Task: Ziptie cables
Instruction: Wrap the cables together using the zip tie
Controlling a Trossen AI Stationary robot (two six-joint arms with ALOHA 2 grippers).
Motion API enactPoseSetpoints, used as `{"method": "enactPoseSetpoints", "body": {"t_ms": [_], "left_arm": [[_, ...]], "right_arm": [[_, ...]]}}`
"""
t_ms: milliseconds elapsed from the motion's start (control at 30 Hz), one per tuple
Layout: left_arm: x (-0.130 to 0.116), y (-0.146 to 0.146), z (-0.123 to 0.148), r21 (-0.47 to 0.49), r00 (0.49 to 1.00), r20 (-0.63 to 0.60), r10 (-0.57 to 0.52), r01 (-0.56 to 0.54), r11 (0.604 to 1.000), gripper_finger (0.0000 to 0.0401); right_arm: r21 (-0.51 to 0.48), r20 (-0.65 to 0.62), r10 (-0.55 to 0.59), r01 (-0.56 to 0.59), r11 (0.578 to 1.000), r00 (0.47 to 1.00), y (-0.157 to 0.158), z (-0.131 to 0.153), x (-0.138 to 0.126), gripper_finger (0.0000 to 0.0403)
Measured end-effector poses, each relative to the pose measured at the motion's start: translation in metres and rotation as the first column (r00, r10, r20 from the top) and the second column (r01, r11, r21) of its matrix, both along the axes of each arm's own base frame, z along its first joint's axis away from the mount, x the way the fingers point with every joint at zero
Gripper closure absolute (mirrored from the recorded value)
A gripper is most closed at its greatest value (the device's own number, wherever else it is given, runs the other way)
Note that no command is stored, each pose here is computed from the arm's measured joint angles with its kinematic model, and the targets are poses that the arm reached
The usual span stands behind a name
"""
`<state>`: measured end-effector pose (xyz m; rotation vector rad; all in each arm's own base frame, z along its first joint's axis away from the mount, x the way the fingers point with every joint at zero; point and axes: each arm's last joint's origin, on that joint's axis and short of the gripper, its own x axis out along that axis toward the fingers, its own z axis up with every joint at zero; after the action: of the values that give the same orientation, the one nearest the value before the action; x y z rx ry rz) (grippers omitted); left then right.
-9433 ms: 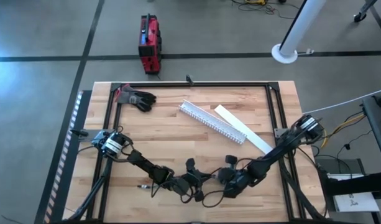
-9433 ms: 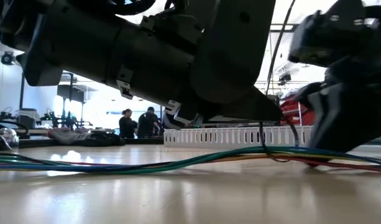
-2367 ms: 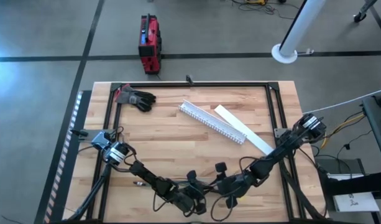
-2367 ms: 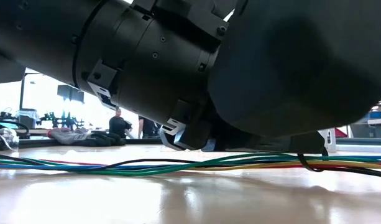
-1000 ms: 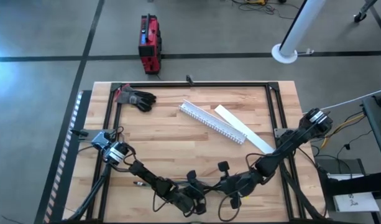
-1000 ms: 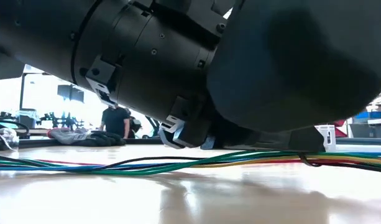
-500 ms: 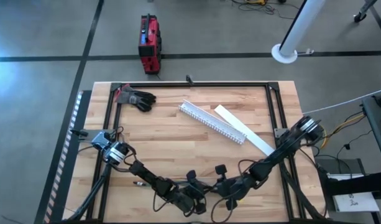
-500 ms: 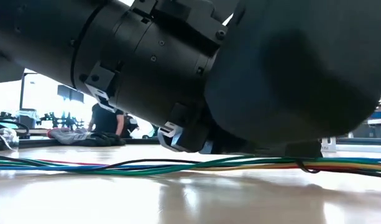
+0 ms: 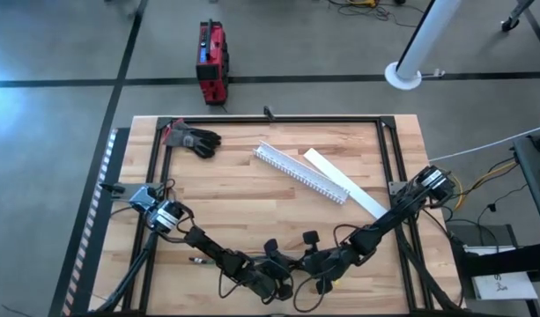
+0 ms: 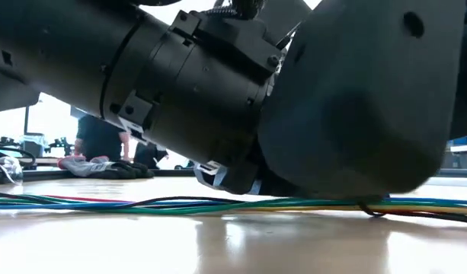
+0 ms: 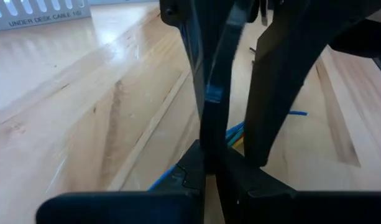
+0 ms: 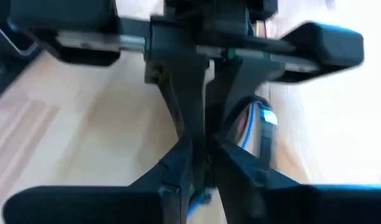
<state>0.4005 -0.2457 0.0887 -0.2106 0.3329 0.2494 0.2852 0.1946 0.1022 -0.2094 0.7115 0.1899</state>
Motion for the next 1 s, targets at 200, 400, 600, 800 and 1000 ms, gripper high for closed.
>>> {"method": "enactPoseSetpoints", "body": {"t_ms": [200,400,600,800,1000], "left_arm": [[-0.0004,-0.0014,0.001,-0.012,1.0,0.003,-0.005,0.005,1.0,0.0395],[-0.0004,-0.0014,0.0009,-0.011,1.0,0.002,-0.006,0.006,1.0,0.0395],[-0.0003,-0.0012,0.001,-0.01,1.0,0.002,-0.004,0.004,1.0,0.0395],[-0.0004,-0.0011,0.0009,-0.008,1.0,0.001,-0.002,0.002,1.0,0.0395],[-0.0003,-0.0012,0.0012,-0.009,1.0,0.002,-0.002,0.002,1.0,0.0395]], "right_arm": [[-0.018,-0.028,-0.016,0.016,1.0,0.999,-0.0045,0.008,-0.0045,0.0349],[-0.021,-0.05,-0.038,0.037,0.999,0.998,-0.007,0.0088,-0.0062,0.031],[-0.005,-0.01,-0.051,0.051,0.999,0.999,-0.0066,0.0093,-0.0022,0.0285],[-0.01,-0.005,-0.052,0.051,0.999,0.999,-0.0071,0.0077,-0.0009,0.0293],[0.017,0.037,-0.048,0.047,0.999,0.998,-0.0049,0.0107,0.002,0.0312]]}}
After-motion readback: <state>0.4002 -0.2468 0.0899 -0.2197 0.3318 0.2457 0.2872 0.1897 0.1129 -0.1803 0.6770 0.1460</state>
